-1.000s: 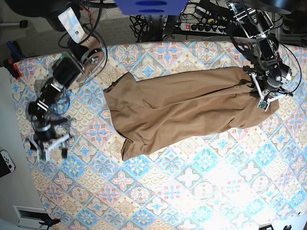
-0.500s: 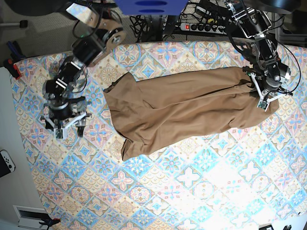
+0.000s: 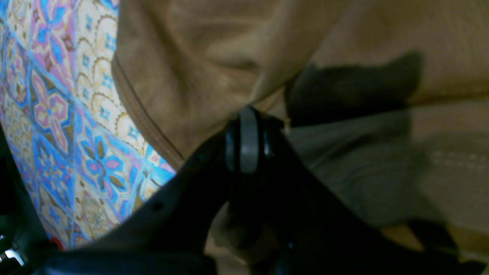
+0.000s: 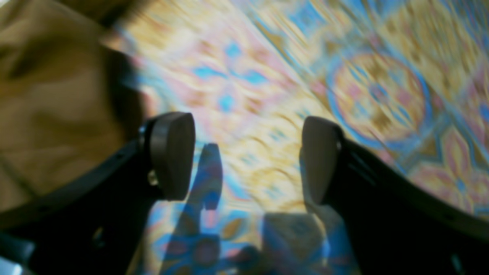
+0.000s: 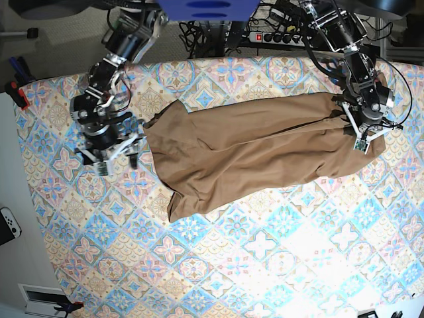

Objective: Layout the t-shirt on the table in an organized manner, then fold the t-shirt properly
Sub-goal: 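Grasp the shirt end near the right gripper again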

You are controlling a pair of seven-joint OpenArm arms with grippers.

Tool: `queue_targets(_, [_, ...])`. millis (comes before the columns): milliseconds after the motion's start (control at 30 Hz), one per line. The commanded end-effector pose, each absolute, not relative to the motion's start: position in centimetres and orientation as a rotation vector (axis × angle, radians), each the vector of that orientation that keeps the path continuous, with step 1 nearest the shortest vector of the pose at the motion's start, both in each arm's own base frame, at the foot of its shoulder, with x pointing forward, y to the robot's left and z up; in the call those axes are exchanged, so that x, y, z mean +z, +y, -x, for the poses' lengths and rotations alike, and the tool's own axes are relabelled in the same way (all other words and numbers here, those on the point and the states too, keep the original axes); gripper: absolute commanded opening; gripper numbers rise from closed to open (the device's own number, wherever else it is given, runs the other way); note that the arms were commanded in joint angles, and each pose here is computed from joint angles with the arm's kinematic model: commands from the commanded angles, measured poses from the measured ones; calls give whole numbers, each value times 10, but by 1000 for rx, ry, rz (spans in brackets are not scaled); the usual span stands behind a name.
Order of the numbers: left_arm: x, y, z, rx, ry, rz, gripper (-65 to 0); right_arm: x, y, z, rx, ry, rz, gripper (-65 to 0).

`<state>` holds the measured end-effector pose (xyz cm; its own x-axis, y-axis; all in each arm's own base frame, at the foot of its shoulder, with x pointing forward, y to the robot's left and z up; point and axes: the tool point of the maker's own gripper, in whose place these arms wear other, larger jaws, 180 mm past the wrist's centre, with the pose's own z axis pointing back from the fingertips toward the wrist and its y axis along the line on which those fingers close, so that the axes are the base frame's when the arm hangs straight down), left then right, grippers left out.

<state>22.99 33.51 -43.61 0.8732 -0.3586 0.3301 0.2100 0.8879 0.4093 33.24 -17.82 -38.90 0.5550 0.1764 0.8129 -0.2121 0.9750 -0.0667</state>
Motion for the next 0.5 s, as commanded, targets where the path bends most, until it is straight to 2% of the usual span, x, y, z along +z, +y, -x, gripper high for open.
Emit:
queue_targets(0, [-447,336,-215,-311,-335,-366,-650,-373,-170,-340,250,-1008,-51,-223])
queue_targets(467, [-448,336,-213,-307,-331,-366,-650,-385,-124,-334,380,-918,-115,-223])
